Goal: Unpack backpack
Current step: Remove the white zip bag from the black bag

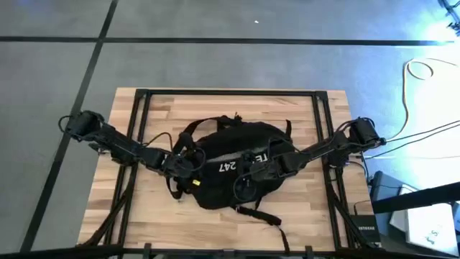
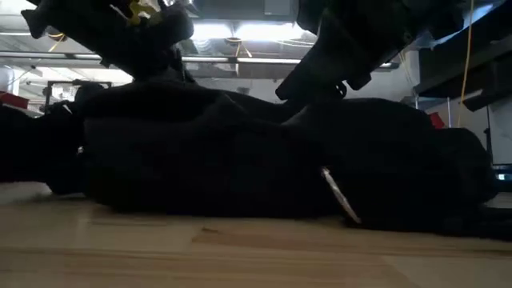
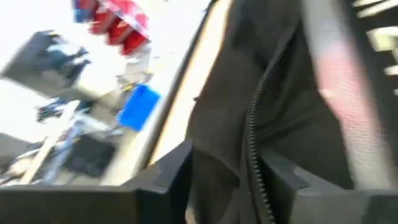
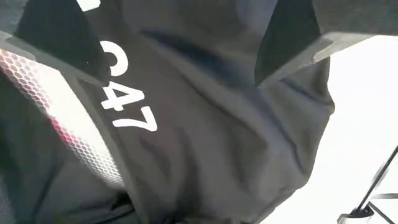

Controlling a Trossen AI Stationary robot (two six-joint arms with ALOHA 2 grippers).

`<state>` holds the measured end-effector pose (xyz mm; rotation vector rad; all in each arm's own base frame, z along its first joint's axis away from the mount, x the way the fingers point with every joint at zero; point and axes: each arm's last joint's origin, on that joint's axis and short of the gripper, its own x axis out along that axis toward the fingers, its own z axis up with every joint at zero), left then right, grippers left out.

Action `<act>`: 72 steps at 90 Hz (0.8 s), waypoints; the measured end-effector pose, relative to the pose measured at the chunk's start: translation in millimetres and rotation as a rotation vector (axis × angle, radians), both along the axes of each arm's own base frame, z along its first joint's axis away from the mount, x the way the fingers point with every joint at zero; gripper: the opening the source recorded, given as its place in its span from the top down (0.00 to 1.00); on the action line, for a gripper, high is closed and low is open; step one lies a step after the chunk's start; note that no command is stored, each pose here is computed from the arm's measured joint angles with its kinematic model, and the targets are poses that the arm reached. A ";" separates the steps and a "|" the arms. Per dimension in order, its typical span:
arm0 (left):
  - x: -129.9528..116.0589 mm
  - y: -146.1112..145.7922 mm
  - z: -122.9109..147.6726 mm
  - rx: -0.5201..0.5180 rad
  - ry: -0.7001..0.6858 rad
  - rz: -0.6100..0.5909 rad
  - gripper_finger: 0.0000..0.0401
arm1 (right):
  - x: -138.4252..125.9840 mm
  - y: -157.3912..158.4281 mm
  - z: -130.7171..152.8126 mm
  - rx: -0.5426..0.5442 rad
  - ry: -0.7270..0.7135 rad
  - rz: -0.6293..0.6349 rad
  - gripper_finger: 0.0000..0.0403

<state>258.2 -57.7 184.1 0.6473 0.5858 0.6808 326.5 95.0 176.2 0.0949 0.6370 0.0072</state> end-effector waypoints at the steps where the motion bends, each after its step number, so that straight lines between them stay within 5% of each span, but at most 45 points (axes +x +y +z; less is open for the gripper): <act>1: -0.4 0.0 0.5 0.007 -0.004 0.010 0.72 | -0.1 0.1 -0.1 0.005 0.002 0.003 0.06; 33: -9.5 -5.8 17.1 0.094 -0.089 0.120 0.83 | -1.4 1.8 -0.6 0.066 0.027 0.034 0.06; 53: -12.6 -7.0 23.8 0.109 -0.108 0.132 0.84 | 2.3 -0.7 6.4 -0.074 -0.040 0.001 0.06; 72: -13.1 -6.8 22.4 0.091 -0.114 0.128 0.84 | 11.8 -4.0 31.8 -0.339 -0.104 -0.085 0.06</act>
